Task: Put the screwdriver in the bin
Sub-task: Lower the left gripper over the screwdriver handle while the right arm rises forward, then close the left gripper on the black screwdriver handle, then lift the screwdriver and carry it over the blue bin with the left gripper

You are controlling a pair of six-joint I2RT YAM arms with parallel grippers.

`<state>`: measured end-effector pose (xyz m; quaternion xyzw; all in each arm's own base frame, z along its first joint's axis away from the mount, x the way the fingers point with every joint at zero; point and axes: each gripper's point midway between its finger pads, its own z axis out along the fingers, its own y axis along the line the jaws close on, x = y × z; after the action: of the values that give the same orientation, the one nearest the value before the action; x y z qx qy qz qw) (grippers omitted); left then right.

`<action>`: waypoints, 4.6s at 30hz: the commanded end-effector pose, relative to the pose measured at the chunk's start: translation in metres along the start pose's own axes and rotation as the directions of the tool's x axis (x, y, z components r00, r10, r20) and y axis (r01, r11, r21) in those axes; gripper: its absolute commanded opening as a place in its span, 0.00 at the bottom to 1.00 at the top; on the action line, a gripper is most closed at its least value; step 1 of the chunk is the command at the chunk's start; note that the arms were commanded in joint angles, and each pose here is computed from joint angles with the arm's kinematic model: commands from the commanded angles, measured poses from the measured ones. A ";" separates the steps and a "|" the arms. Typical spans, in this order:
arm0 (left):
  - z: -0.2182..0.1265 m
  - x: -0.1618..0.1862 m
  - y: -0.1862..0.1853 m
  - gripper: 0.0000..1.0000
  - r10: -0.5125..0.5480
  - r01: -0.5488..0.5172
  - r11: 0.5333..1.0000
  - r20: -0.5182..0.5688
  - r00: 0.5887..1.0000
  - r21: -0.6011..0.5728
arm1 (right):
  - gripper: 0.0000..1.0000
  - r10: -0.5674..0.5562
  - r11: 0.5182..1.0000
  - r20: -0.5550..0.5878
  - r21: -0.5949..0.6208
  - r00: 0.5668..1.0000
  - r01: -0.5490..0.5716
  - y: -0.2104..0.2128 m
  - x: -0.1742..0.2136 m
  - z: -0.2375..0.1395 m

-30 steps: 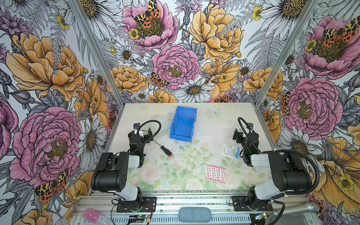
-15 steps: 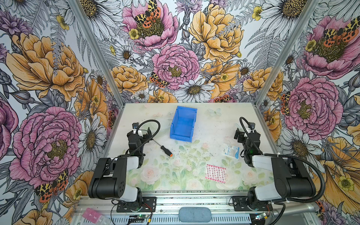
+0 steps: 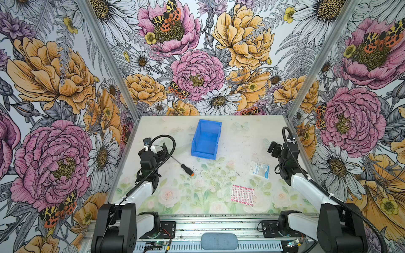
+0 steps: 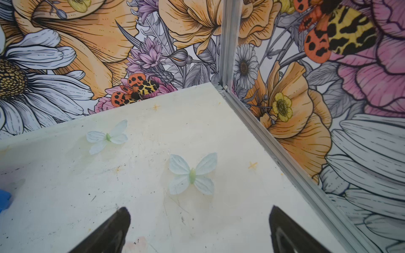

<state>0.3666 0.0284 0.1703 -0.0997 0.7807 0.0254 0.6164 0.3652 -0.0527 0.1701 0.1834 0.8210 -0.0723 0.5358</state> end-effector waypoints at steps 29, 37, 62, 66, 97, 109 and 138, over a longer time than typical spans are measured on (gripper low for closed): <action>-0.061 0.030 -0.036 0.99 -0.309 0.301 0.950 -0.406 0.860 -0.085 | 1.00 -0.082 0.969 -0.393 -0.247 0.916 -0.020 0.066 0.046 -0.070; -0.050 0.048 -0.071 0.99 -0.353 0.339 0.933 -0.506 0.787 -0.124 | 1.00 -0.184 0.931 -0.345 -0.362 0.921 0.050 0.085 0.034 -0.080; -0.029 0.141 -0.113 0.86 -0.296 0.134 0.952 -0.712 0.637 -0.276 | 1.00 -0.373 0.812 -0.346 -0.571 0.861 0.122 0.152 0.053 -0.097; -0.028 0.152 -0.115 0.81 -0.283 0.109 0.955 -0.731 0.621 -0.277 | 1.00 -0.377 0.819 -0.348 -0.557 0.858 0.134 0.150 0.055 -0.093; -0.055 0.148 -0.139 0.12 -0.260 0.112 0.962 -0.711 0.653 -0.249 | 0.99 -0.419 0.756 -0.239 -0.626 0.876 0.190 0.168 0.024 -0.101; -0.054 0.060 -0.148 0.12 -0.156 0.128 0.988 -0.624 0.766 -0.090 | 0.99 -0.423 0.744 -0.247 -0.644 0.872 0.178 0.173 0.028 -0.102; 0.051 0.048 -0.291 0.12 0.100 0.082 0.959 -0.596 0.797 0.271 | 1.00 -0.423 0.745 -0.252 -0.643 0.871 0.176 0.173 0.029 -0.102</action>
<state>0.4472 -0.2498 0.1280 -0.0121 0.9384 -0.1069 0.3284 0.3294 0.1429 0.1854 -0.1195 0.9164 0.1393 0.3558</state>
